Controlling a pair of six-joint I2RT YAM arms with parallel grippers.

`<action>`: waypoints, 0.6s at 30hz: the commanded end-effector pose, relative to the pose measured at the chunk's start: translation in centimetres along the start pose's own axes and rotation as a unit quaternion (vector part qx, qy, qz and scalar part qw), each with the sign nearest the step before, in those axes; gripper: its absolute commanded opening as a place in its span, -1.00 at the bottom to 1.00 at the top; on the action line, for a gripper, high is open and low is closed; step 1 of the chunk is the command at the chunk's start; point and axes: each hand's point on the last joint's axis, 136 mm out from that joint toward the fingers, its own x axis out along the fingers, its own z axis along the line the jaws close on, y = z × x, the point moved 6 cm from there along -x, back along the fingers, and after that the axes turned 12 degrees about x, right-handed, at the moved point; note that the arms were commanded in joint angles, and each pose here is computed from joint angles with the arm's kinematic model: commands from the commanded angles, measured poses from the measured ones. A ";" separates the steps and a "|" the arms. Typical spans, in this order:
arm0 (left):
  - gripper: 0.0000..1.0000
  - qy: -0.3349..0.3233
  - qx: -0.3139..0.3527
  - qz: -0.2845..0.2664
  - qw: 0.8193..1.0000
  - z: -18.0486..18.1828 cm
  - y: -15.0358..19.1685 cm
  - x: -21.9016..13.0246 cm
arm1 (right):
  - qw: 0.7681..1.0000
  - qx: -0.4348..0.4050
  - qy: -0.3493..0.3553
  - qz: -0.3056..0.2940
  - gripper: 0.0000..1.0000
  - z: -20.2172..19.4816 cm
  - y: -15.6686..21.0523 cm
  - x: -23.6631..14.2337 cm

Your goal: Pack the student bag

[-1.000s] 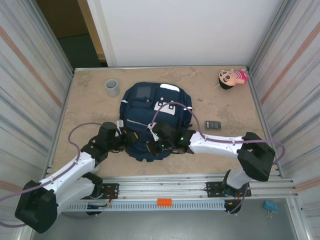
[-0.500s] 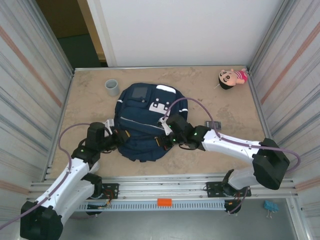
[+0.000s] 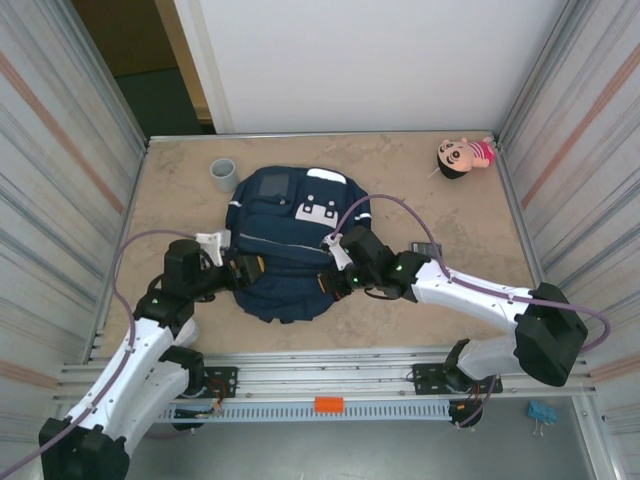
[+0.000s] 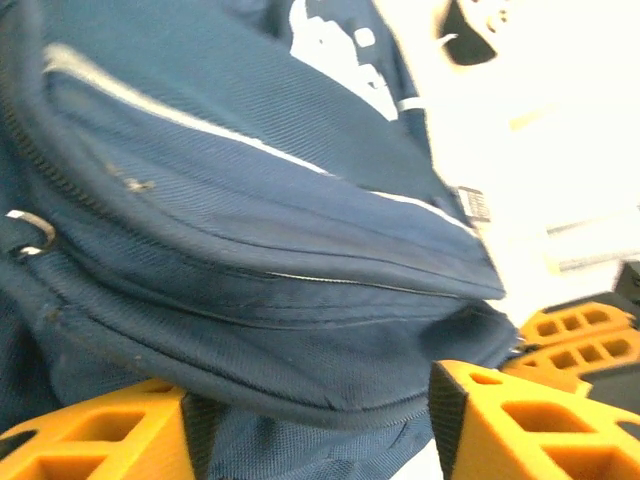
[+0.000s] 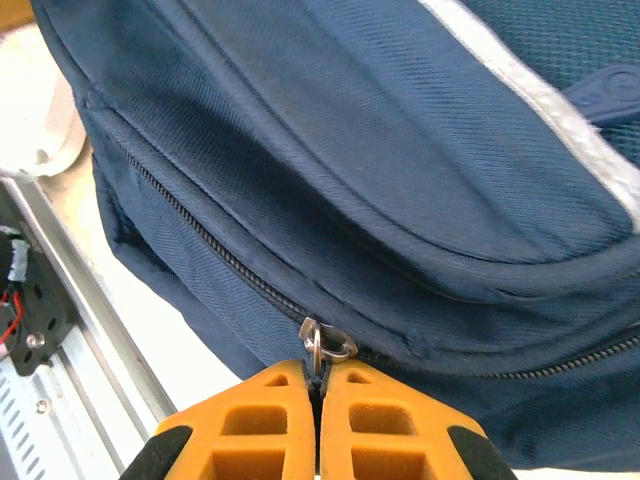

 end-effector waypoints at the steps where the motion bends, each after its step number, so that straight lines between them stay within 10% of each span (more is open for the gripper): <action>1: 0.12 0.073 0.180 -0.053 0.980 -3.9 -2.7 -0.9 | 0.999 -0.020 -0.036 -0.011 -1.00 1.3 -1.0 -0.4; 11: 0.20 -0.056 0.441 -0.021 0.895 -5.8 -3.7 -1.5 | 0.999 -0.013 -0.032 -0.017 -1.00 0.9 -1.0 -0.7; 18: 0.11 0.005 0.534 0.010 0.845 -6.6 -2.1 0.2 | 0.999 -0.010 -0.039 -0.022 -1.00 0.8 -1.2 -0.9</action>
